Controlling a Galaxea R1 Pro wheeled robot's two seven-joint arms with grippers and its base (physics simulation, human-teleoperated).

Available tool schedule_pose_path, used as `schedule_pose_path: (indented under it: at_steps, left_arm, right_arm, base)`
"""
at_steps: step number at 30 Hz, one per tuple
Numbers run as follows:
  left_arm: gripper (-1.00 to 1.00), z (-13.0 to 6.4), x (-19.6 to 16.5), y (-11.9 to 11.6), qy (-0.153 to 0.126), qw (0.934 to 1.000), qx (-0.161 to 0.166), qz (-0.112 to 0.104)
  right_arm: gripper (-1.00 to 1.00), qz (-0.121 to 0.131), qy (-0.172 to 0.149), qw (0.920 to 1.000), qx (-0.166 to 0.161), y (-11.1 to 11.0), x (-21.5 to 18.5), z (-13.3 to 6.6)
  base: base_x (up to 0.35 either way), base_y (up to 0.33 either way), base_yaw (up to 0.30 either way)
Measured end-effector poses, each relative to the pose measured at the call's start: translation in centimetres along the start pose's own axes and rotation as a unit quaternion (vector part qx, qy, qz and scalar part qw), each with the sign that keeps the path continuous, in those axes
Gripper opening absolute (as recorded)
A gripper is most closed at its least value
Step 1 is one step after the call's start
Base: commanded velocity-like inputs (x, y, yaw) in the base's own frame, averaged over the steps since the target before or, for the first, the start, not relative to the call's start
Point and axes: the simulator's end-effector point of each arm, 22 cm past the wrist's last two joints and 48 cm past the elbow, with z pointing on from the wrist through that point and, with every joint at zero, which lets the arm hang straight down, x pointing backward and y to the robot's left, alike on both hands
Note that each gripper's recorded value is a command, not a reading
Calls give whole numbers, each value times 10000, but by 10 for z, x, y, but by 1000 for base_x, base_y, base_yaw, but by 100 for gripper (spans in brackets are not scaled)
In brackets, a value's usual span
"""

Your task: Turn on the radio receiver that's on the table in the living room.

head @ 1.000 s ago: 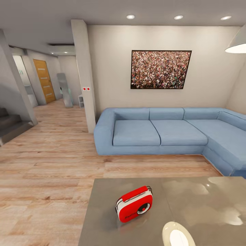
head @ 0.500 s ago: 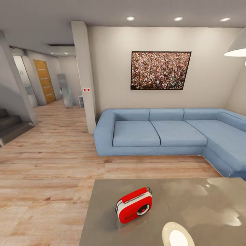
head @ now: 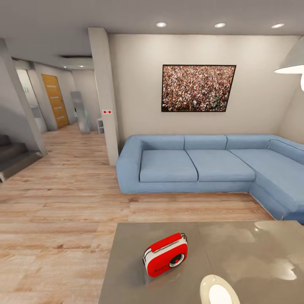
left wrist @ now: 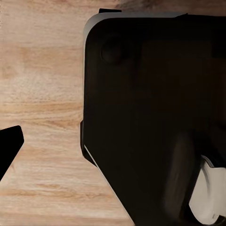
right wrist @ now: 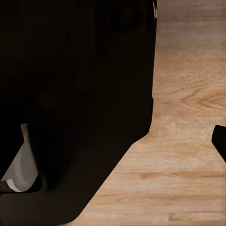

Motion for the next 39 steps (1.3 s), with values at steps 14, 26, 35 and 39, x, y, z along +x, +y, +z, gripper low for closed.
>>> schedule_pose_path:
  at_steps: [14,26,35,39]
  left_arm:
    - [100,-14,6,2,41,10000,-10,3]
    - [100,-14,12,2,108,9999,-17,3]
    - [100,-14,17,2,175,9998,-19,4]
    - [100,-14,20,2,207,9998,-20,5]
  right_arm:
    - [100,-42,38,10000,1,0,7,-14]
    - [100,-32,132,9999,3,0,14,-14]
    - [100,-25,205,9998,7,-1,20,-14]
    - [100,-23,237,9997,7,-1,22,-15]
  base:
    - [0,0,0]
    - [0,0,0]
    - [0,0,0]
    - [0,0,0]
